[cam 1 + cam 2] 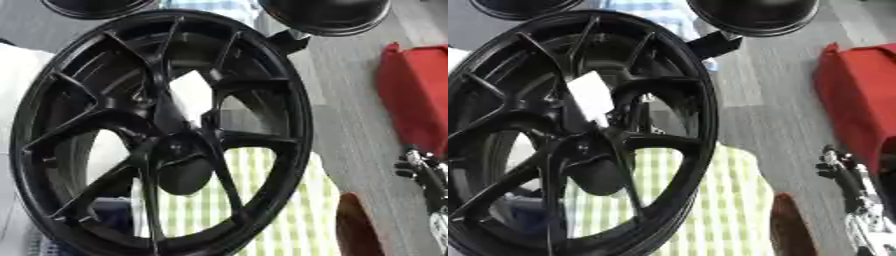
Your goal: Pull the pin out of the wheel hub.
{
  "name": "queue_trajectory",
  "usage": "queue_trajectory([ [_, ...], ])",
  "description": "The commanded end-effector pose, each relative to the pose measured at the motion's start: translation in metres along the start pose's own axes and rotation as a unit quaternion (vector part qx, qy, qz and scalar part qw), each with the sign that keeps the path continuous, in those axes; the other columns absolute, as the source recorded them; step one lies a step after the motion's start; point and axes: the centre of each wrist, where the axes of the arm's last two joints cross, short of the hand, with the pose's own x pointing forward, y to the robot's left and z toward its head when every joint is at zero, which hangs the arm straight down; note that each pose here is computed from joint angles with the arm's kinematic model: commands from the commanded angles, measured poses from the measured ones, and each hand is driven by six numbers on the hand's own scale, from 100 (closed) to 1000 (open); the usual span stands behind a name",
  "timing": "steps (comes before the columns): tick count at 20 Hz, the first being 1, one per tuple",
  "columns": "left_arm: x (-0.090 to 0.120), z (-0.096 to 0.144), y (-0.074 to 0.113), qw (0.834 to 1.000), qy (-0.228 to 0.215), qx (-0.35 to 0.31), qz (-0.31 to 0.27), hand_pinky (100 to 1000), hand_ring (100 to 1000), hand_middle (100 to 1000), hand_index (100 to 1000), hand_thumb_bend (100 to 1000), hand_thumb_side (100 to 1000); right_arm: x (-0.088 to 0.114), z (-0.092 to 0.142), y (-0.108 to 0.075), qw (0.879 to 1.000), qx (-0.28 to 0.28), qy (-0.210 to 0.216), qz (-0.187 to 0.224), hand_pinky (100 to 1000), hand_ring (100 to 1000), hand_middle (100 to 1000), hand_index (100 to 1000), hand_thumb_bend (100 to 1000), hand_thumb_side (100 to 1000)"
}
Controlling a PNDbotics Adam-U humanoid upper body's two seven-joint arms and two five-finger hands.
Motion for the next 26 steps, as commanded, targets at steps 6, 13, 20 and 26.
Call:
queue_trajectory([
  [6,0.01,-0.003,-0.003,1.0,-0.014,-0.004,-0.004,783,880,549,693,595,499,0.016,-0.006,-0.019,0.999,0.005,-0.026,0.023,670,657,621,750,176,524],
  [13,0.009,-0.005,0.003,1.0,-0.02,0.003,-0.021,784,882,551,694,600,492,0.083,-0.013,-0.035,0.985,0.041,-0.118,0.116,695,700,669,773,278,625],
  [20,0.008,-0.007,0.011,0.999,-0.032,0.001,-0.045,789,897,564,706,605,503,0.176,-0.01,-0.04,0.937,0.067,-0.23,0.254,723,728,690,779,259,353],
  [26,0.005,-0.008,0.021,0.997,-0.044,-0.004,-0.069,791,904,572,713,606,505,0.253,-0.005,-0.026,0.872,0.108,-0.318,0.355,751,744,700,783,387,287],
])
